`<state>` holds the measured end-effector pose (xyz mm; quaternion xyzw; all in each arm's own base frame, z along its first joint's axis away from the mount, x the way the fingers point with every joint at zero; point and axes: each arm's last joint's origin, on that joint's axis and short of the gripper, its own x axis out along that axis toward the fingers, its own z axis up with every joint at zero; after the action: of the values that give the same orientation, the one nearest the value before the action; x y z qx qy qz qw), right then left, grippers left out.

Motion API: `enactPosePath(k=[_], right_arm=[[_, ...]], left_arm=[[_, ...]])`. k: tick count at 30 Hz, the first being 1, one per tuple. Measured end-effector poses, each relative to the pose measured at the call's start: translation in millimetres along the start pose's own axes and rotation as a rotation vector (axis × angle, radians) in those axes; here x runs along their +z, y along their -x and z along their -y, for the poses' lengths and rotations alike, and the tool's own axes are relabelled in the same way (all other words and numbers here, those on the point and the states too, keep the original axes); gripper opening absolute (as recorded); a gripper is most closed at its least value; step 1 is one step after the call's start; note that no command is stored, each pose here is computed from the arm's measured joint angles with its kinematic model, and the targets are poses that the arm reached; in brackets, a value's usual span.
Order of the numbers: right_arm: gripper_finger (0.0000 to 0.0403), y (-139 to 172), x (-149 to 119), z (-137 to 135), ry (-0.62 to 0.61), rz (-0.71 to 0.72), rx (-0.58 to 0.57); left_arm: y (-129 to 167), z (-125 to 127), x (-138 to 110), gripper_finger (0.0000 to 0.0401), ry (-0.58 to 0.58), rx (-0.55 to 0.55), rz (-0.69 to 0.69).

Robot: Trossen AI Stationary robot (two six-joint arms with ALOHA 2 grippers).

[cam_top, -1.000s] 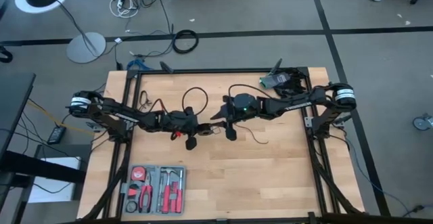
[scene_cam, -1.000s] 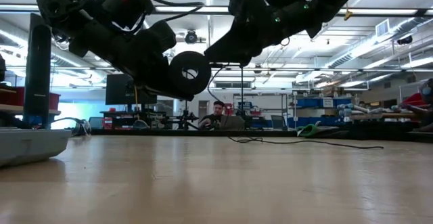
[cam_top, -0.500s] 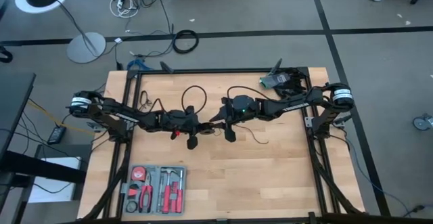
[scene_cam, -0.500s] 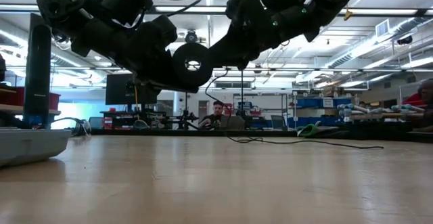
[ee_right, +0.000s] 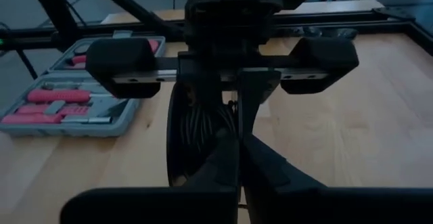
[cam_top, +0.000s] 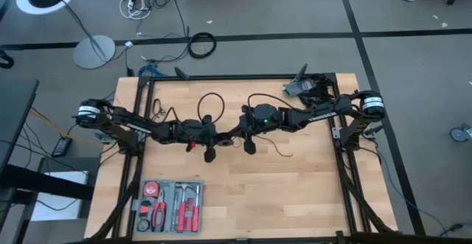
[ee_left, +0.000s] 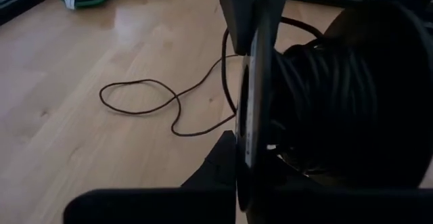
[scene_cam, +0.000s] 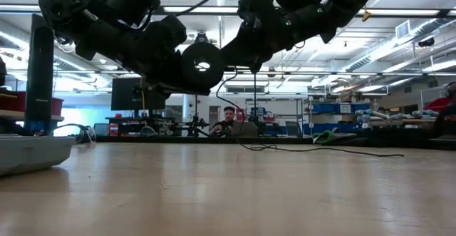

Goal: Coil cords
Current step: Coil the black wire on the spool

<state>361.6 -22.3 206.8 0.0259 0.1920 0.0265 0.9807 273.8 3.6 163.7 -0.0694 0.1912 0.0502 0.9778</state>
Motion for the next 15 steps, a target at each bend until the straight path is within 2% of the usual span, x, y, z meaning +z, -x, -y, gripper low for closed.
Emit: enactPosePath(k=[10,15], right_arm=[[0.0002,5.8,-11.5,-0.6,-0.044,0.099,0.000],[0.0001,18.5,-12.1,-1.5,-0.059,0.135,0.001]], left_arm=[[0.9,0.3,3.4,0.0010,-0.022,-0.008,0.061],[12.1,-0.7,-0.7,0.0010,-0.003,-0.044,0.238]])
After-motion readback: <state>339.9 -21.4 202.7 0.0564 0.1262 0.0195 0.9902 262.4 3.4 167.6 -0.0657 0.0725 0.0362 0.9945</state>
